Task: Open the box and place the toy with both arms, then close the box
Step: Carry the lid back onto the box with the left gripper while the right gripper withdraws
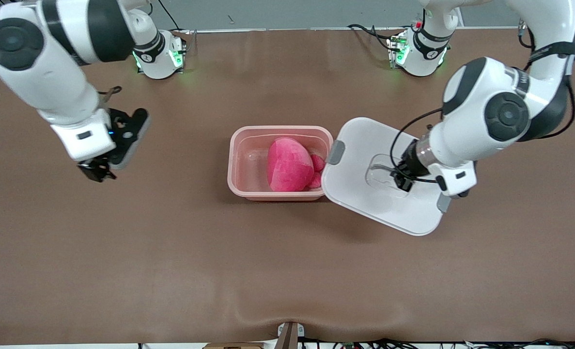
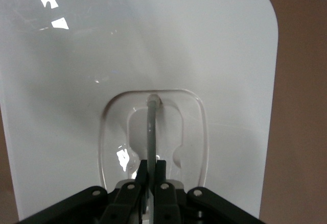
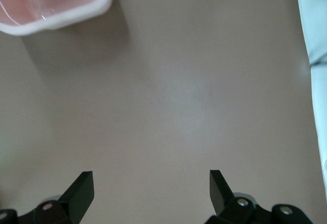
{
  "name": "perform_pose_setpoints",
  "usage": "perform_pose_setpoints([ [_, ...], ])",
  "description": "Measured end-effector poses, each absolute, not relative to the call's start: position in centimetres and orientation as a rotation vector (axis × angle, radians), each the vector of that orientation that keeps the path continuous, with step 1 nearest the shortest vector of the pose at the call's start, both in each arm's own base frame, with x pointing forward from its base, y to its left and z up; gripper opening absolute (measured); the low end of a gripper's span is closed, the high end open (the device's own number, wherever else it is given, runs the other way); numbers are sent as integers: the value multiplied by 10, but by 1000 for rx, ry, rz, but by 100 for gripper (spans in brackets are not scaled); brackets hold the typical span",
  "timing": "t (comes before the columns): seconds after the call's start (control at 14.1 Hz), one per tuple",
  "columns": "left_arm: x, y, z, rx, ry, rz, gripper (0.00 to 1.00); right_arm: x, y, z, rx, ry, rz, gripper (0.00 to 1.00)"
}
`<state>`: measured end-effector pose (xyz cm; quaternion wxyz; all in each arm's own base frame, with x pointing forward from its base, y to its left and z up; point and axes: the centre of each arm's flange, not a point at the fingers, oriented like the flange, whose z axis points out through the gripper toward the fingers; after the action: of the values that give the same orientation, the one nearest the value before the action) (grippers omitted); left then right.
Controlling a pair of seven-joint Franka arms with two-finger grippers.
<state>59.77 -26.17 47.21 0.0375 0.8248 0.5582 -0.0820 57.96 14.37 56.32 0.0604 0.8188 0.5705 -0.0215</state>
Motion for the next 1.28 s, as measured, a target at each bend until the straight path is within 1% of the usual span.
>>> perform_pose_setpoints([
  [0.28,582,-345,462,2357,1824,-249,7,592,50,567,2629,1499,-82,100],
  [0.5,564,-388,455,2302,1902,-192,7,592,6,578,2760,1225,-49,100],
  [0.64,547,-414,452,2289,1949,-152,7,583,-8,594,2865,946,-14,100],
  [0.78,527,-443,445,2261,2000,-116,7,571,-16,605,2940,715,-26,100],
  [1.06,503,-491,432,2026,2133,42,7,567,-51,606,3142,148,14,100],
  [1.28,472,-524,421,2005,2143,94,7,565,-57,604,3161,21,-5,100],
])
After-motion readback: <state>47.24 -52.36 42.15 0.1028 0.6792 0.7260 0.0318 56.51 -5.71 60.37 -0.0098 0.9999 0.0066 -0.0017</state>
